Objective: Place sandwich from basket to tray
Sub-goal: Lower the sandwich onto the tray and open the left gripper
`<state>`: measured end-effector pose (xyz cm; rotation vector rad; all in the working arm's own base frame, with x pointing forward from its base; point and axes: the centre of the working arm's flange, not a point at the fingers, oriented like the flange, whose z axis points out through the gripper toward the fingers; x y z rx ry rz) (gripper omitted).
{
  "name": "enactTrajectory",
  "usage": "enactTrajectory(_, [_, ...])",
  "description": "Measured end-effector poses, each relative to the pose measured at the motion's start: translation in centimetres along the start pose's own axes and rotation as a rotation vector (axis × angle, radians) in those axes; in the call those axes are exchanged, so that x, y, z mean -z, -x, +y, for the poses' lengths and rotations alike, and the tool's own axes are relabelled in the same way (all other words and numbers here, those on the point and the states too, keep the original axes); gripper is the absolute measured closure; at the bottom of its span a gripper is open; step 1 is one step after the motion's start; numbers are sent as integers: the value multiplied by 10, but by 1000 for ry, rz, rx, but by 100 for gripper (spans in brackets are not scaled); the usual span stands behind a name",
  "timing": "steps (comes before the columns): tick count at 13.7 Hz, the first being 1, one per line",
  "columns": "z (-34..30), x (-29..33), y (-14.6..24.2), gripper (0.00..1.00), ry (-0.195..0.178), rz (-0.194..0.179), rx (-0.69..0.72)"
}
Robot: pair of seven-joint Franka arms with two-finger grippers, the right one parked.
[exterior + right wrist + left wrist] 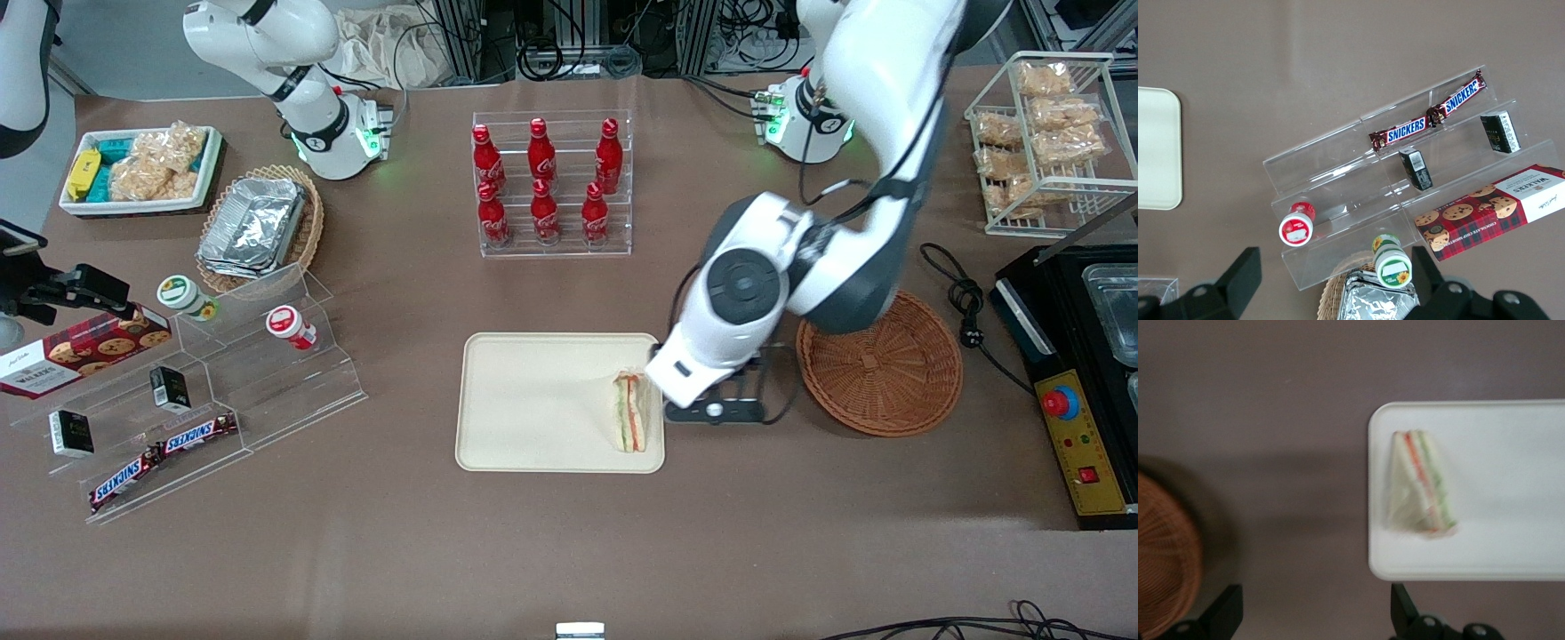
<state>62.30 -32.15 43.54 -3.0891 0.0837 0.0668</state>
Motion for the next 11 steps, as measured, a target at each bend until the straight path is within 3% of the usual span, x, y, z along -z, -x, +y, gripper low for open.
enactTrajectory(4, [-124, 73, 9, 0, -44, -77, -145])
enactTrajectory(6, [-185, 100, 12, 0, -28, -70, -152])
enactTrajectory(8, [-237, 117, 14, 0, 23, -52, -93])
enactTrajectory(11, [-289, 131, 19, 0, 40, -31, -19])
